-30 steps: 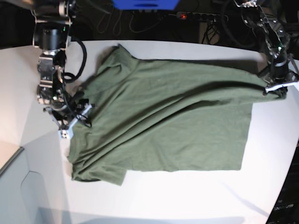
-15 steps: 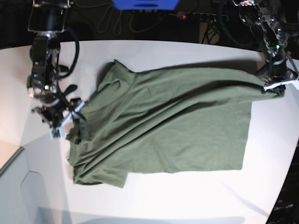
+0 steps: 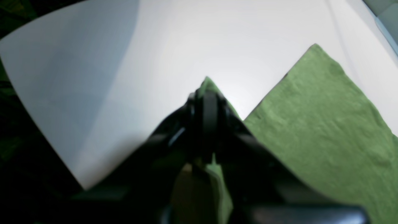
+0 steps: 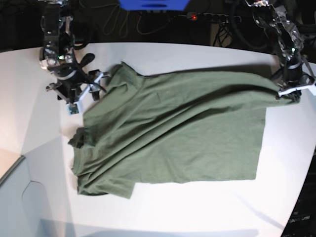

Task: Layout the t-shirt on the table in an organized manner, then fold the t-shirt properly
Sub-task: 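Grasp the collar corner with the right gripper and drag it outward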

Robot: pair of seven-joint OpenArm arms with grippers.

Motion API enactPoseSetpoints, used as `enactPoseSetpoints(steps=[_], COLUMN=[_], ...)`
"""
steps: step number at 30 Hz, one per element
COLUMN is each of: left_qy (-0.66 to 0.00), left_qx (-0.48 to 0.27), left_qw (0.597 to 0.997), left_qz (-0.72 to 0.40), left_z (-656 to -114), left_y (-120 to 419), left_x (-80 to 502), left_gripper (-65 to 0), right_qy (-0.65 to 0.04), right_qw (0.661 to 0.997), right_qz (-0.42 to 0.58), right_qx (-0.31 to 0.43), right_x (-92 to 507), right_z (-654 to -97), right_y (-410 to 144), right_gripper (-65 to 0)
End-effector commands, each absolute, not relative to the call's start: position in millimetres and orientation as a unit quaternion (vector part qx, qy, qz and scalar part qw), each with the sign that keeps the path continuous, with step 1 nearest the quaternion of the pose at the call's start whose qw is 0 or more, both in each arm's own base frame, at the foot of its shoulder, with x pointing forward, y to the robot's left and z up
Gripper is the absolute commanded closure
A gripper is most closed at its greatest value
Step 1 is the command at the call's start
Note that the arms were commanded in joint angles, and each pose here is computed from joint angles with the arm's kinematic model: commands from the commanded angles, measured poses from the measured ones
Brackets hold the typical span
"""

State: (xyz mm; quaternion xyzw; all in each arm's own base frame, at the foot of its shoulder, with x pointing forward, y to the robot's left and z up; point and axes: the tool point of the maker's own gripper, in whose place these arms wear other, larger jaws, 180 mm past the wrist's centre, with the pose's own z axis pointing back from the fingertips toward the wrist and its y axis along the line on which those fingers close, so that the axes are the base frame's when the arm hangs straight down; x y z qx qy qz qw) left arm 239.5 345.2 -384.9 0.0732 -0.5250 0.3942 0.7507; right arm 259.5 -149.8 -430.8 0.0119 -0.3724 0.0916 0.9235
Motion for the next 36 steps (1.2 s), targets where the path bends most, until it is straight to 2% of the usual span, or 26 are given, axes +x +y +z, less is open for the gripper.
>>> enactPoseSetpoints(steps=[1, 6, 19, 22, 28, 29, 36], left_qy=[-0.549, -0.549, -0.545, -0.544, -0.544, -0.544, -0.545], left_qx=[0.082, 0.082, 0.084, 0.084, 0.084, 0.084, 0.084], left_qw=[0.738, 0.738, 0.74, 0.741, 0.741, 0.741, 0.741], left_qz=[0.385, 0.385, 0.385, 0.385, 0.385, 0.385, 0.385], left_z=[-369.1, -369.1, -371.6, -372.2, -372.2, -372.2, -371.9], left_y=[352.4, 352.4, 352.9, 352.8, 352.8, 352.8, 352.3], left_x=[244.4, 244.4, 240.1, 239.9, 239.9, 239.9, 240.8], left_gripper=[-0.1, -0.1, -0.1, -0.1, -0.1, -0.1, -0.1], right_qy=[-0.392, -0.385, -0.347, -0.346, -0.345, -0.345, -0.34], right_qw=[0.915, 0.915, 0.929, 0.928, 0.926, 0.926, 0.932], right_qz=[0.096, 0.115, 0.112, 0.123, 0.13, 0.131, 0.116], right_qx=[0.019, 0.044, 0.059, 0.069, 0.077, 0.076, 0.05], right_x=[262.3, 249.3, 244.8, 243.1, 241.5, 241.6, 224.3], right_z=[-420.0, -422.5, -452.9, -453.3, -453.5, -453.3, -438.0], right_y=[-142.9, -116.4, -108.0, -96.4, -87.5, -87.6, -109.4], right_gripper=[-33.8, -33.7, -32.8, -26.4, -2.2, 0.0, 0.0])
